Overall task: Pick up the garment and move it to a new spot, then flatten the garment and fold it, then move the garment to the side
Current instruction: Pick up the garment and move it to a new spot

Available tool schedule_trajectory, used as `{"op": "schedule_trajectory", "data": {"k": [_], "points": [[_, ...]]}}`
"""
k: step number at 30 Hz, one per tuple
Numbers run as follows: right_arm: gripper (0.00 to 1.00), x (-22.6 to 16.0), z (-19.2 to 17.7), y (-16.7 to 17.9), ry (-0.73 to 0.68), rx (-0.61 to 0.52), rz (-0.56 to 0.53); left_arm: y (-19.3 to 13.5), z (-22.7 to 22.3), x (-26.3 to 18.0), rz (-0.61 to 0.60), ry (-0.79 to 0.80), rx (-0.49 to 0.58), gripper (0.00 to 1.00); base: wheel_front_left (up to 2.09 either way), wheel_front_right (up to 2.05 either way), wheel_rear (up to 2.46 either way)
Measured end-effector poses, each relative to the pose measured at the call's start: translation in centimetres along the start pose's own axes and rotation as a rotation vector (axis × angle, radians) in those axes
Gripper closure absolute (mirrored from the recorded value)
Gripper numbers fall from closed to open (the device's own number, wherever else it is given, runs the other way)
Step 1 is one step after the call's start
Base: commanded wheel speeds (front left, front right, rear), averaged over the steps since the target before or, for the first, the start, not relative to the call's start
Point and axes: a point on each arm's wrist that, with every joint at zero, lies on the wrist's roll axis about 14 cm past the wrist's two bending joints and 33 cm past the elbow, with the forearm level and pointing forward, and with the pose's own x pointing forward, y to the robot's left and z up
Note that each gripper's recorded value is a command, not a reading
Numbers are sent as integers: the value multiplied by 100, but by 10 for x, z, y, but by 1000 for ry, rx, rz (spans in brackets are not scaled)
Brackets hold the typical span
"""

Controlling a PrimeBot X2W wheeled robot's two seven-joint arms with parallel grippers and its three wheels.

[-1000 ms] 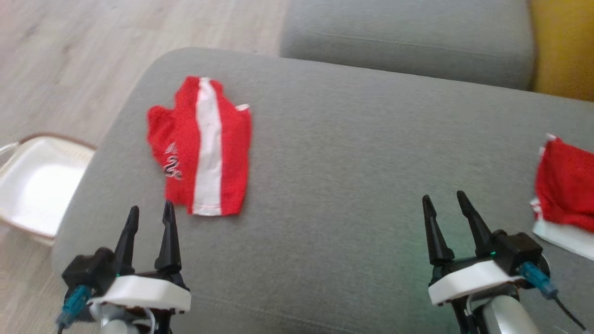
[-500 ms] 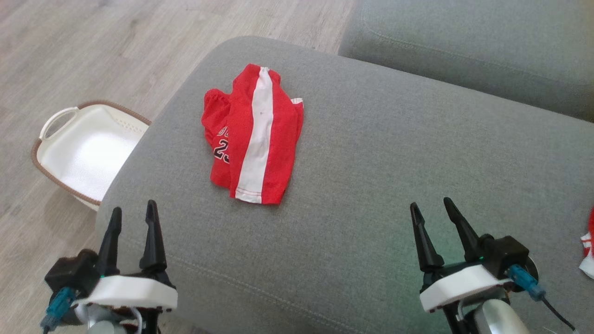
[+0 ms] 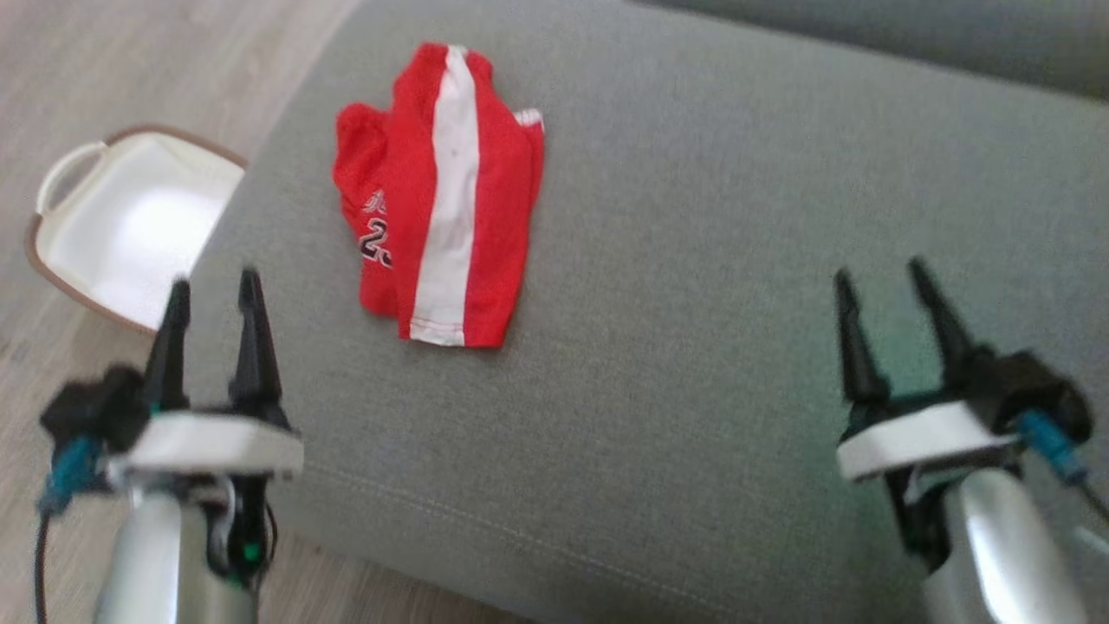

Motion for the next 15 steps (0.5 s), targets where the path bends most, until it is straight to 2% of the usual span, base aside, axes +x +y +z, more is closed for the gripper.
{"op": "schedule_trajectory", "data": {"k": [7, 12, 15], "points": [[0, 22, 3, -52, -3, -55, -115, -14, -34, 73, -97, 140, 129, 0, 0, 0, 0], [0, 30, -1, -76, 5, -77, -168, -36, -74, 114, -193, 339, 240, 0, 0, 0, 0], [0, 31, -6, -85, 17, -82, -185, -54, -101, 125, -255, 450, 262, 0, 0, 0, 0]]}}
